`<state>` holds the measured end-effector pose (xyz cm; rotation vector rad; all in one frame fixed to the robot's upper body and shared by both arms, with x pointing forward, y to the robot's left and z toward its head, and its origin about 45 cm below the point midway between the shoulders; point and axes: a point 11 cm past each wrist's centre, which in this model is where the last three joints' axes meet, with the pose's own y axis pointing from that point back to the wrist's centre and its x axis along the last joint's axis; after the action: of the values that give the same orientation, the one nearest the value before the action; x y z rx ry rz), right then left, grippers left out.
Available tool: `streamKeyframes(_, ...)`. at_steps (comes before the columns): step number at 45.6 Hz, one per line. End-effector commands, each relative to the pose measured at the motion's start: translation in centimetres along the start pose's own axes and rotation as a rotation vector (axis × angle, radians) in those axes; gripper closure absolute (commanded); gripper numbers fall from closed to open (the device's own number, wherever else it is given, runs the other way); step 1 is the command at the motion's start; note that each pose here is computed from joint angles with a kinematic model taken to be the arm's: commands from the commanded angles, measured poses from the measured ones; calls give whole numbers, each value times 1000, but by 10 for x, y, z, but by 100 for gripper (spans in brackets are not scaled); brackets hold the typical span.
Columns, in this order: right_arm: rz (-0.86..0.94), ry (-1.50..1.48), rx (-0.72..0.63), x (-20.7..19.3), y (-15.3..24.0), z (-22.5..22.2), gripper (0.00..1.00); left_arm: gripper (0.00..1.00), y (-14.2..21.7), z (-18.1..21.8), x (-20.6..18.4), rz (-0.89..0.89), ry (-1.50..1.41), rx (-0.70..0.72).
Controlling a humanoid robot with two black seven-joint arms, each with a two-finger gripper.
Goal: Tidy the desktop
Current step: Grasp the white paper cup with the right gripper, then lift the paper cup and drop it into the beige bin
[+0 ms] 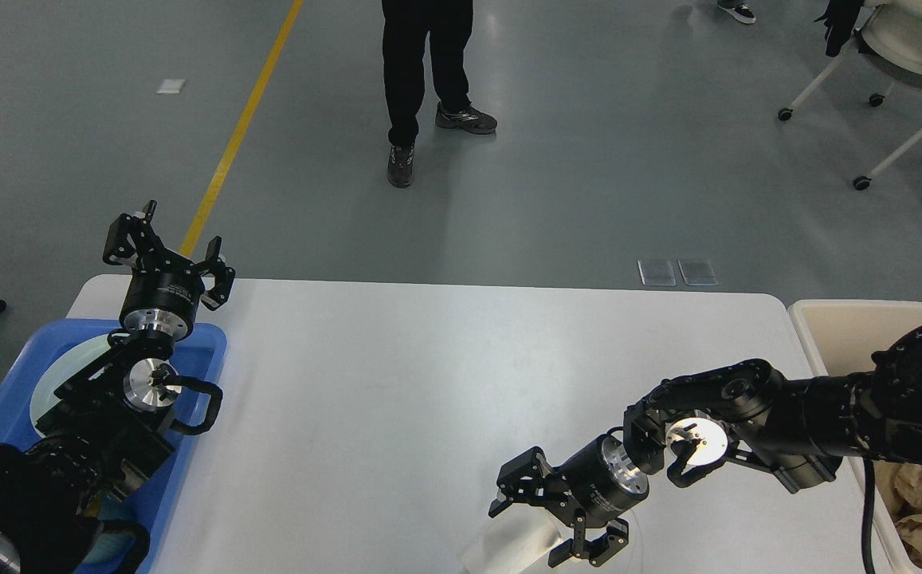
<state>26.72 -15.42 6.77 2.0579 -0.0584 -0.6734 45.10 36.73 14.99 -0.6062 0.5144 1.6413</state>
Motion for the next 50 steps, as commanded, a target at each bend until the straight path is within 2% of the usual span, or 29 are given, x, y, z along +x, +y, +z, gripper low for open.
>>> streamKeyframes(1,5,-4,-2,1,-7,1,0,4,0,0,0,-1,-1,1)
streamKeyframes(5,35,-11,-3,6,-10,3,1,4,0,0,0,0,0,0)
streamKeyframes(8,50,-13,-5,8,-12,4,10,4,0,0,0,0,0,0)
streamKeyframes(9,53,-13,-9,8,-13,5,18,4,0,0,0,1,-1,0)
streamKeyframes(13,56,5,-31,7,-16,6,63,4,0,1,1,2,-2,-1)
streamKeyframes(16,52,18,-35,5,-16,3,81,4,0,1,0,0,-1,-1)
streamKeyframes(18,51,24,-39,6,-15,2,100,4,0,0,0,0,0,0)
streamKeyframes(27,86,44,-30,15,3,-11,100,4,0,1,0,0,-1,-1)
streamKeyframes(38,224,45,11,50,64,-24,100,4,0,0,0,1,-1,0)
streamKeyframes(44,342,55,54,71,124,-38,100,4,0,0,0,0,0,0)
streamKeyframes(50,455,91,121,82,212,-60,100,4,0,0,0,1,-1,0)
